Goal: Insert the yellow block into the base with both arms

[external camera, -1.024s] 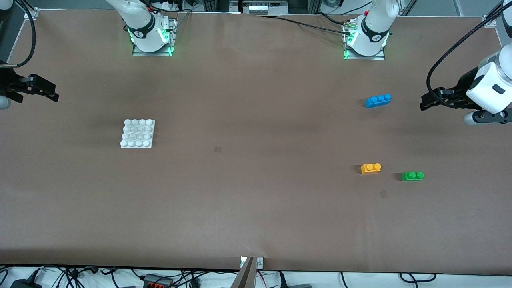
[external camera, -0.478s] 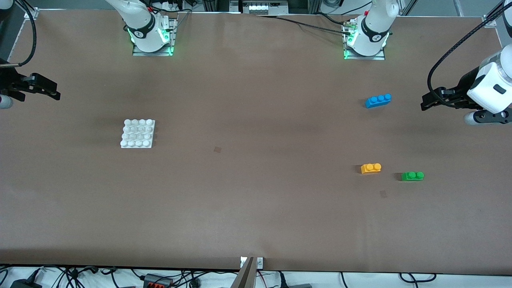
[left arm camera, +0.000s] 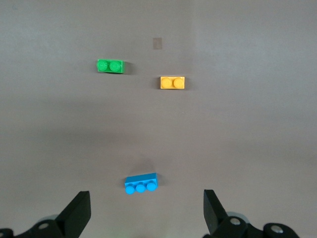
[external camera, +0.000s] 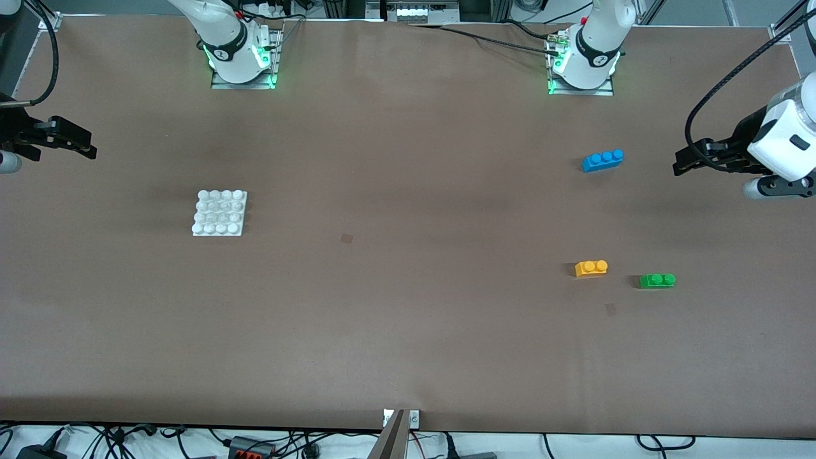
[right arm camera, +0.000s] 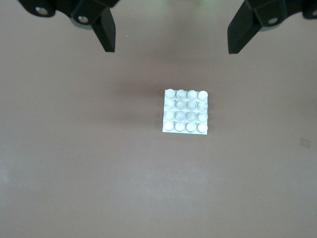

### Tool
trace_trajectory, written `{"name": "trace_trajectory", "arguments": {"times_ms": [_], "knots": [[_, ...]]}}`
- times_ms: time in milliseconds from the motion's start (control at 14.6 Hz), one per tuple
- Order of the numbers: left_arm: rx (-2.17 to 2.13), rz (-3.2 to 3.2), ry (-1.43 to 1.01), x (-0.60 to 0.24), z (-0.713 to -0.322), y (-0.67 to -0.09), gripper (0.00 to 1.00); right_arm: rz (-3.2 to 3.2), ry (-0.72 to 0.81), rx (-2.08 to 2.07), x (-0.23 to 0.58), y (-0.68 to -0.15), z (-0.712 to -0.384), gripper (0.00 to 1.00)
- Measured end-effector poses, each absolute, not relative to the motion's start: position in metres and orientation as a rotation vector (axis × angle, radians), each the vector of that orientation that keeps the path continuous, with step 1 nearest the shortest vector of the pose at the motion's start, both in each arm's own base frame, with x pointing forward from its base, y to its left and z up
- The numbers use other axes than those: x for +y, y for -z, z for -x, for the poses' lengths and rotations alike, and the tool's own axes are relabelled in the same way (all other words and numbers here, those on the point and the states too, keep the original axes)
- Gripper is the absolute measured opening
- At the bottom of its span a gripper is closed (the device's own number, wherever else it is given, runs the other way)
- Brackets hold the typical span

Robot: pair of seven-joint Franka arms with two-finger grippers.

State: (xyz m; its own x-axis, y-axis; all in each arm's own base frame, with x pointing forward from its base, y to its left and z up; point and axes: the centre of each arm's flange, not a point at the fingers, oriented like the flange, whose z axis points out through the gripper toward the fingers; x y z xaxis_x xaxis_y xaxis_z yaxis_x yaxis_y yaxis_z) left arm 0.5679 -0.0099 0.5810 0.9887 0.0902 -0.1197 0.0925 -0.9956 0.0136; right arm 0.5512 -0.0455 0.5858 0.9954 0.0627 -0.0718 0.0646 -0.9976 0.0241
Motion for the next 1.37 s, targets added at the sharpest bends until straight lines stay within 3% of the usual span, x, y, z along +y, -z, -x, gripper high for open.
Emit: {"name": "trace_trajectory", "arguments": {"times_ms": [137,410,546,956,1366], "knots": [[0.149,-3.112,0.186,-0.008,-0.568,-0.581,1.0,-3.112,0.142,0.101,-0.045,-0.584,-0.549,1.0],[0.148,-3.11,0.188,-0.008,-0.568,-0.581,1.0,-3.092,0.484,0.106,-0.038,-0.554,-0.529,1.0],[0.148,-3.11,0.188,-0.008,-0.568,-0.581,1.0,-3.083,0.555,0.097,-0.038,-0.527,-0.533,1.0],[0.123,-3.108,0.225,-0.015,-0.57,-0.57,1.0,-3.092,0.399,0.087,-0.036,-0.45,-0.561,1.0],[0.069,-3.092,0.224,-0.035,-0.607,-0.482,1.0,-3.137,0.134,0.032,-0.032,-0.328,-0.539,1.0]]}}
